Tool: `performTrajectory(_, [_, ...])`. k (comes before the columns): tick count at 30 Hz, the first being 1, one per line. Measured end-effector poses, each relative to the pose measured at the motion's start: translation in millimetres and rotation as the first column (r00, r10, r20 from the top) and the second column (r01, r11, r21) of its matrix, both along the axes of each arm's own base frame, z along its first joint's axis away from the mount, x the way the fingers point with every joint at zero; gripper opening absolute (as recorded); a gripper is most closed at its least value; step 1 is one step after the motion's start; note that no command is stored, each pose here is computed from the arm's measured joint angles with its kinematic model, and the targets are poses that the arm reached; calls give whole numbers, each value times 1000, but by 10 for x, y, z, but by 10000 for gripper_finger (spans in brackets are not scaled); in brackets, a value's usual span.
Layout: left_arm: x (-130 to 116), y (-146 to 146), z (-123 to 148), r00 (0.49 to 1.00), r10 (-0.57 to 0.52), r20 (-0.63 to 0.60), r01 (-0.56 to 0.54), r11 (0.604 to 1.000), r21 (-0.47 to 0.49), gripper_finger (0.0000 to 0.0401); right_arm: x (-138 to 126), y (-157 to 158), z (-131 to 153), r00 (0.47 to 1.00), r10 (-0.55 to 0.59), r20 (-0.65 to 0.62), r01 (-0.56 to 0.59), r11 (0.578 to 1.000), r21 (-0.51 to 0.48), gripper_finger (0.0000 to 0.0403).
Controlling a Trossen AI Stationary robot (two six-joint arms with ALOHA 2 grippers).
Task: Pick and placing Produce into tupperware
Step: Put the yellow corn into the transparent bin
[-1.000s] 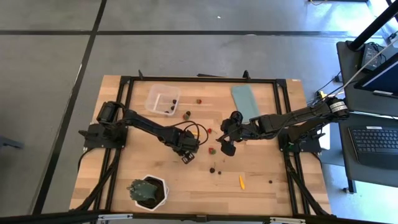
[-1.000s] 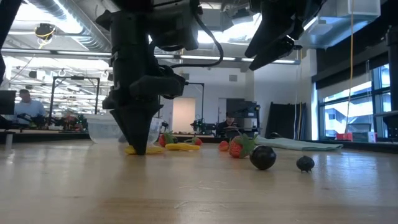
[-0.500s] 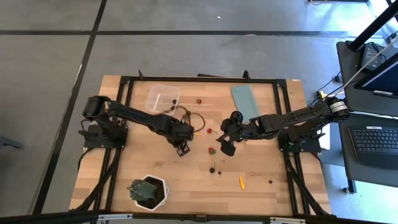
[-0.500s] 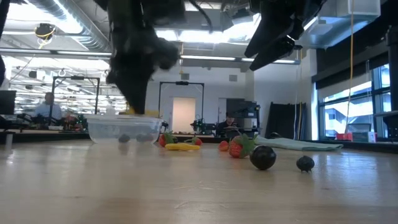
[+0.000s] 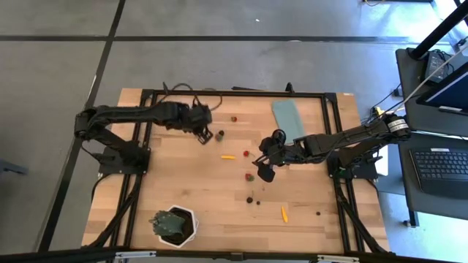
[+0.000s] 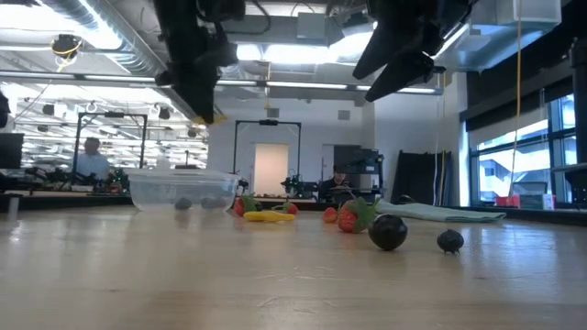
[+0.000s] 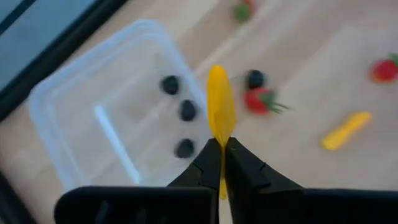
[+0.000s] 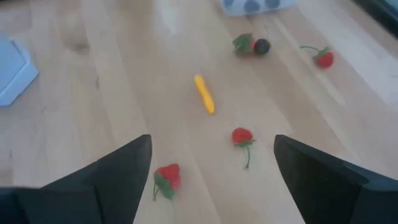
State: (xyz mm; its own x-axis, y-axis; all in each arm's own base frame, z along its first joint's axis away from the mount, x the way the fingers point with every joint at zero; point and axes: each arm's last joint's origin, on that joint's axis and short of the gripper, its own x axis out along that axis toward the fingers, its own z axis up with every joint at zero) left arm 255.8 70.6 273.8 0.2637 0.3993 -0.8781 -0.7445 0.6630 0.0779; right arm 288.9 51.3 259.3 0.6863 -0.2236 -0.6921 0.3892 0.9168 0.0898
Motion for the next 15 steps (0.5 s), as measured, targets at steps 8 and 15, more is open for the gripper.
performTrajectory(8, [-143,411,-83,991,81,-102,-82,997,-6,7,20,-5,22,998,-37,40,37,999,1,339])
performTrajectory(15, [-164,581,-249,976,88,-198,-96,995,-30,8,40,-25,41,996,-62,70,61,998,11,339])
